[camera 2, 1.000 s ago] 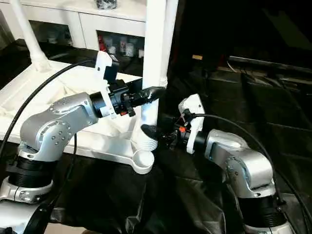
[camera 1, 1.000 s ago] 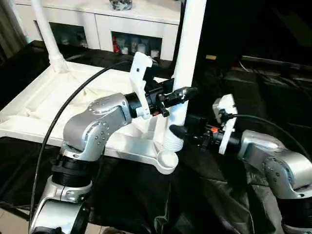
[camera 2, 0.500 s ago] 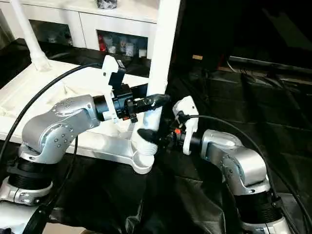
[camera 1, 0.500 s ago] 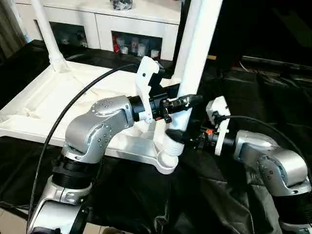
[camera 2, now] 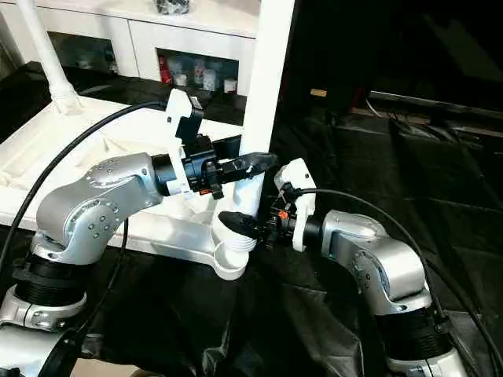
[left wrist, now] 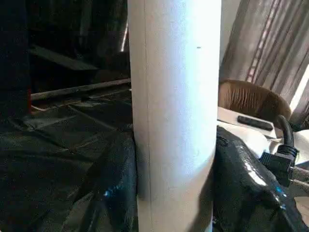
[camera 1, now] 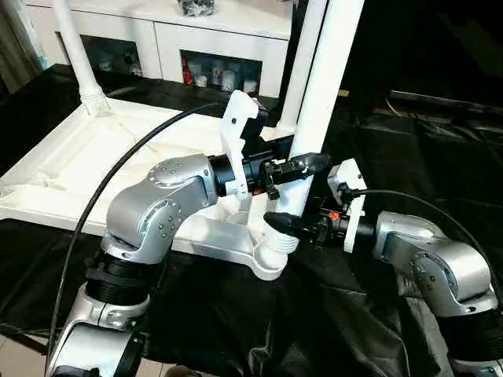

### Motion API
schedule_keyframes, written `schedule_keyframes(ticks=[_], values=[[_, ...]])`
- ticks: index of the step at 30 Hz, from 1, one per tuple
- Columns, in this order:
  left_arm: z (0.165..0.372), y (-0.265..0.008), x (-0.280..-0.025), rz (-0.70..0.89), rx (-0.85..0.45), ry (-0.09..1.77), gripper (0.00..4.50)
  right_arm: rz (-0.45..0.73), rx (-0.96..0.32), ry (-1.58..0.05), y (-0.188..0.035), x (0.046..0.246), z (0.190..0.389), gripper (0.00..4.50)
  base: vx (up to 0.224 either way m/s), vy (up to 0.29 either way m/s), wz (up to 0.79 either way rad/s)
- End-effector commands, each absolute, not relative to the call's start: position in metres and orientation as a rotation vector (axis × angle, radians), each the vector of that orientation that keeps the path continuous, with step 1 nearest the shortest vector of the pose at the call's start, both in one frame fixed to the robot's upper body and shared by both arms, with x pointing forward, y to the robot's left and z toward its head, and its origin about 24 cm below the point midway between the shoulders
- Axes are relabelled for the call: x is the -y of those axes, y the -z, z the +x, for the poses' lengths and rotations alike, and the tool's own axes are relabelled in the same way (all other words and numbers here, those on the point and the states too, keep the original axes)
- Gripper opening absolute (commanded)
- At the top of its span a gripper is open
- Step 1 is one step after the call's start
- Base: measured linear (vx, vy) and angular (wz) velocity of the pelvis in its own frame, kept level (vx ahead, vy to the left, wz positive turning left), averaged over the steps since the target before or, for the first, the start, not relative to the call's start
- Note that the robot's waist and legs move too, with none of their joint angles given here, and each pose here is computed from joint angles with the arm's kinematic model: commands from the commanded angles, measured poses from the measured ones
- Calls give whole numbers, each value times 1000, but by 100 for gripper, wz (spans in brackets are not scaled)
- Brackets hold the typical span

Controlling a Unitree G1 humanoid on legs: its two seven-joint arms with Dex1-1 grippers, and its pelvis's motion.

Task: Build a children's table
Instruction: Pick table leg

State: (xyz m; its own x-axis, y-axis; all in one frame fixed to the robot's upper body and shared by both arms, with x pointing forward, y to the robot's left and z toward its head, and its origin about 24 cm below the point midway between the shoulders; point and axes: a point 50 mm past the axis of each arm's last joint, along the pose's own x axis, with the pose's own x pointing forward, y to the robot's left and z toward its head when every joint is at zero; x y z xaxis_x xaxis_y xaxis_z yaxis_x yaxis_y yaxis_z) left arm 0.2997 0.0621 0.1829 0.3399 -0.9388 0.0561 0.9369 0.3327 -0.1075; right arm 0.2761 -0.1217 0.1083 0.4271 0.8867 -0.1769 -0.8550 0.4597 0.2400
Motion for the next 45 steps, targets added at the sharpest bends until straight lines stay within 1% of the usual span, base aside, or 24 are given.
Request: schedule_keyframes(ticks=[1,10,11,12,14,15,16,21,24,30,31,34,37,41,45], values=[[296,-188,-59,-118,7,1254,187,101,-267,-1088,-114,123,280,306,0,0,0],[297,-187,-60,-118,4,1250,187,104,-248,-1078,-116,124,282,306,0,0,0],[297,-187,-60,-118,3,1250,187,106,-246,-1077,-116,124,282,290,0,0,0],[297,-187,-60,-119,3,1252,187,108,-245,-1078,-116,124,282,290,0,0,0],[297,-187,-60,-120,3,1254,187,108,-244,-1079,-116,123,283,270,0,0,0],[297,-187,-60,-120,2,1255,187,110,-243,-1081,-116,123,282,270,0,0,0],[297,-187,-60,-119,1,1256,187,111,-240,-1083,-116,123,282,253,0,0,0],[297,-187,-60,-119,-1,1256,186,117,-235,-1094,-117,123,281,210,0,0,0],[297,-187,-60,-120,-1,1257,186,118,-236,-1096,-117,123,281,197,0,0,0],[299,-185,-60,-93,-7,1234,186,122,-237,-1097,-117,123,282,190,0,0,0],[300,-184,-61,-87,-23,1222,256,123,-237,-1096,-116,122,282,190,0,0,0],[302,-186,-62,-127,-13,1217,259,125,-236,-1082,-114,122,282,190,0,0,0],[304,-189,-65,-122,19,1188,300,131,-232,-1069,-113,122,282,190,0,0,0],[300,-192,-69,-171,47,1207,299,153,-199,-1015,-113,120,284,190,0,0,0],[296,-187,-76,-188,51,1185,299,198,-144,-906,-114,122,289,189,0,0,0]])
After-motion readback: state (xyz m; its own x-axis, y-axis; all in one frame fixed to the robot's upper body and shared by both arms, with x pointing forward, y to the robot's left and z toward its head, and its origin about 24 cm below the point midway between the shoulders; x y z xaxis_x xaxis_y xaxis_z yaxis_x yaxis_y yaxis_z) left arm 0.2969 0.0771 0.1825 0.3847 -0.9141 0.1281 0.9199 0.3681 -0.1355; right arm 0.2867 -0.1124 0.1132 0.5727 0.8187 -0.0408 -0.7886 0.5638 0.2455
